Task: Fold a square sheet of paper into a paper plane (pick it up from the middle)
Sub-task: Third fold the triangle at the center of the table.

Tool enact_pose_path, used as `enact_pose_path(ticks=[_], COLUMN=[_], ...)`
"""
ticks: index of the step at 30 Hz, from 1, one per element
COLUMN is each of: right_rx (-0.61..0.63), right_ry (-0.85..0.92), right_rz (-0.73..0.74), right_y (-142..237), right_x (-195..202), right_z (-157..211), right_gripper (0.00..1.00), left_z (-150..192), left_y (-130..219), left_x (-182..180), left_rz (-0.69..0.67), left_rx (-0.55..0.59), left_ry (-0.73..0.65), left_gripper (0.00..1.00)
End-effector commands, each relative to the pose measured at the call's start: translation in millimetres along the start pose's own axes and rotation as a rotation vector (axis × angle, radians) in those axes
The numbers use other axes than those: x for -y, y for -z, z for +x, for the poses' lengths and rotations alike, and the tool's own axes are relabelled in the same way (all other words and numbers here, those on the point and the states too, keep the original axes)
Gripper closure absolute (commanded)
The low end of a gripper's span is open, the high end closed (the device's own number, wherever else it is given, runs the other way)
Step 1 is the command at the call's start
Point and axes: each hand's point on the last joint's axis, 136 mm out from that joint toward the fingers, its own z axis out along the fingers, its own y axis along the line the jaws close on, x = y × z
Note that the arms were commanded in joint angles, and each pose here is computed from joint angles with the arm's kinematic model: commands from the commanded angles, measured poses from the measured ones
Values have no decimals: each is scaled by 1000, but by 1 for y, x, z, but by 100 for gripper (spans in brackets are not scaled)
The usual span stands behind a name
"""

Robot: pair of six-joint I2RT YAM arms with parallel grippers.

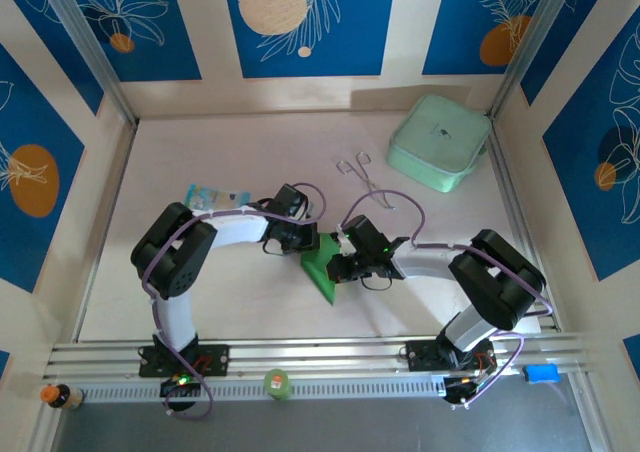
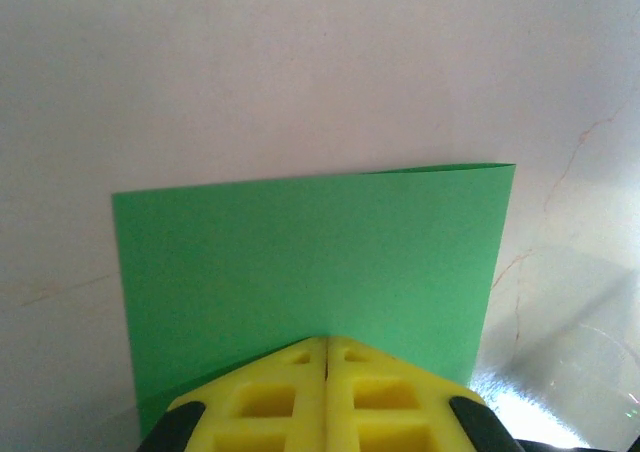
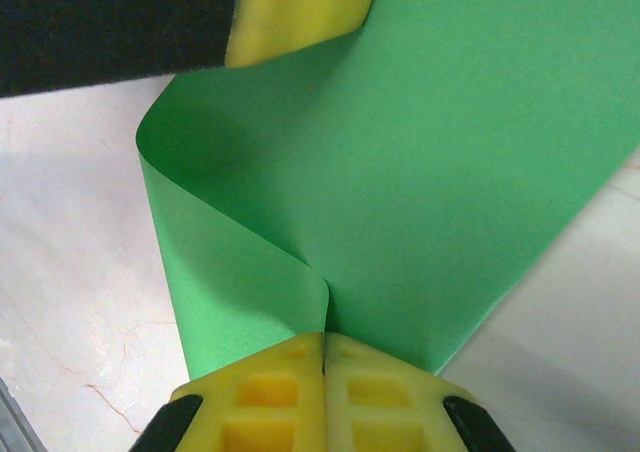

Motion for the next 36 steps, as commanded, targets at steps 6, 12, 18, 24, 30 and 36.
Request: enact_pose_path(ticks=[6,12,18,24,30,36], right_rx=[16,17,0,-20,-23,-23], right_ry=[21,19,11,2,-3,-3], right_rz=[20,28,37,38,41,33], right_y=[7,6,3,-1,-2,-2], right_x=[-1,1,4,7,9,8], right_z=[-6,-6,-3,2,4,4], right_gripper=[100,100,100,100,100,100], left_z=[9,10,9,5,-5,-18], left_y=[-1,-2,-1,3,8,30], left_x=[-15,-16,-15,-11,-2,10], left_rz=[-40,-40,-39,-43,-39,-41], left_rx=[-28,-31,-28,-22,-9,65], left_ry=[37,38,37,17,-8,-47], left_gripper=[94,94,94,93,91,82])
